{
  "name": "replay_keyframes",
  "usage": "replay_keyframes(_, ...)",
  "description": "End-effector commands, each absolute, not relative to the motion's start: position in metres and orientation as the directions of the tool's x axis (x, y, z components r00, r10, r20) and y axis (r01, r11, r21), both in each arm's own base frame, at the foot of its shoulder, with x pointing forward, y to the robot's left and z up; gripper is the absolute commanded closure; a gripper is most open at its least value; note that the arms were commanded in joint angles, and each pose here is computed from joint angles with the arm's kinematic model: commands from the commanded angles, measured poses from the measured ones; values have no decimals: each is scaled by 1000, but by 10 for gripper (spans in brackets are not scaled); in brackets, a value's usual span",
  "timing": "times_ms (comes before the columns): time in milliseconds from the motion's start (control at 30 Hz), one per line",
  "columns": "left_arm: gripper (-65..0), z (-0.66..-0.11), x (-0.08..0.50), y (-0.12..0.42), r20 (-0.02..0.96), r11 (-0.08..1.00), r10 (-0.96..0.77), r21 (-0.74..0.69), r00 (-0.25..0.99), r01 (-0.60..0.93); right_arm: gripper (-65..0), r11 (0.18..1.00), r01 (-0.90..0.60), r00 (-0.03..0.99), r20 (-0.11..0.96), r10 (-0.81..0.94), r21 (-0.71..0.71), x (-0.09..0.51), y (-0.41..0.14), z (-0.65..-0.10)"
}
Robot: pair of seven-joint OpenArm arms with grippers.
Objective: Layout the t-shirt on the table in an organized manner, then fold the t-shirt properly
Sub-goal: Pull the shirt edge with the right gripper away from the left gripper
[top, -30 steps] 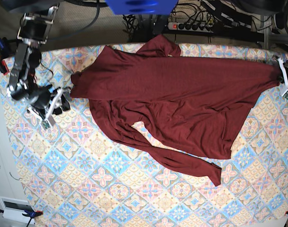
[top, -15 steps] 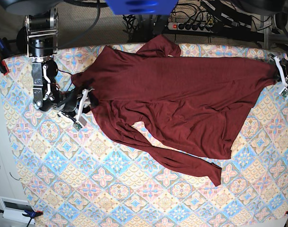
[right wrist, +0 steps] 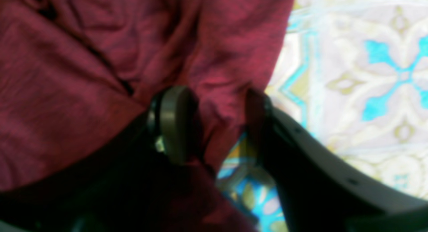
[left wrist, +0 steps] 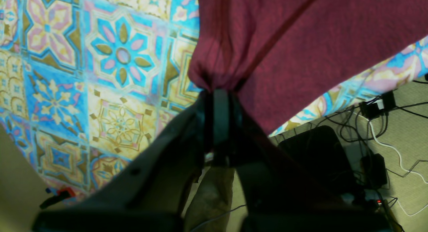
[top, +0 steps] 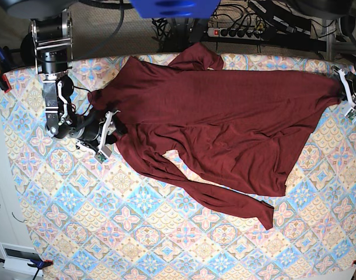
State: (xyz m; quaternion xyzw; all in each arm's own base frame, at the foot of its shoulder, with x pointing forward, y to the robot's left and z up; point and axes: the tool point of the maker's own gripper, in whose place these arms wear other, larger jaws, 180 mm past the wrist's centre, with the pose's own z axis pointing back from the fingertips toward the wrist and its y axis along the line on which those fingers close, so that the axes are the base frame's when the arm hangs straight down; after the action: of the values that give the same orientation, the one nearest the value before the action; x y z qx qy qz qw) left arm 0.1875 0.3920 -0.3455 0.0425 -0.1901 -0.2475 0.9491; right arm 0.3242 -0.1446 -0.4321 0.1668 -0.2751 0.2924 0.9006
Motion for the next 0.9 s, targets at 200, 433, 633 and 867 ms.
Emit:
replay_keyframes(200, 0, -338, 195, 390, 377, 878, -477, 184, 794, 441, -31, 790, -610, 683, 548, 483, 64, 354, -150, -441)
replay_keyframes(433, 0, -339, 195, 390, 378, 879, -476, 183, 794, 440, -32, 816, -577, 652, 616, 442, 26, 403, -162, -419)
replay_keyframes(633, 0, -340, 195, 389, 378, 879, -476, 181, 794, 440, -32, 849, -527, 637, 680, 363, 41, 450, -173, -393)
replay_keyframes(867, 0, -346, 191, 384, 389, 889, -456, 160, 801, 429, -32, 879, -472, 575, 781, 245, 72, 498, -181, -354)
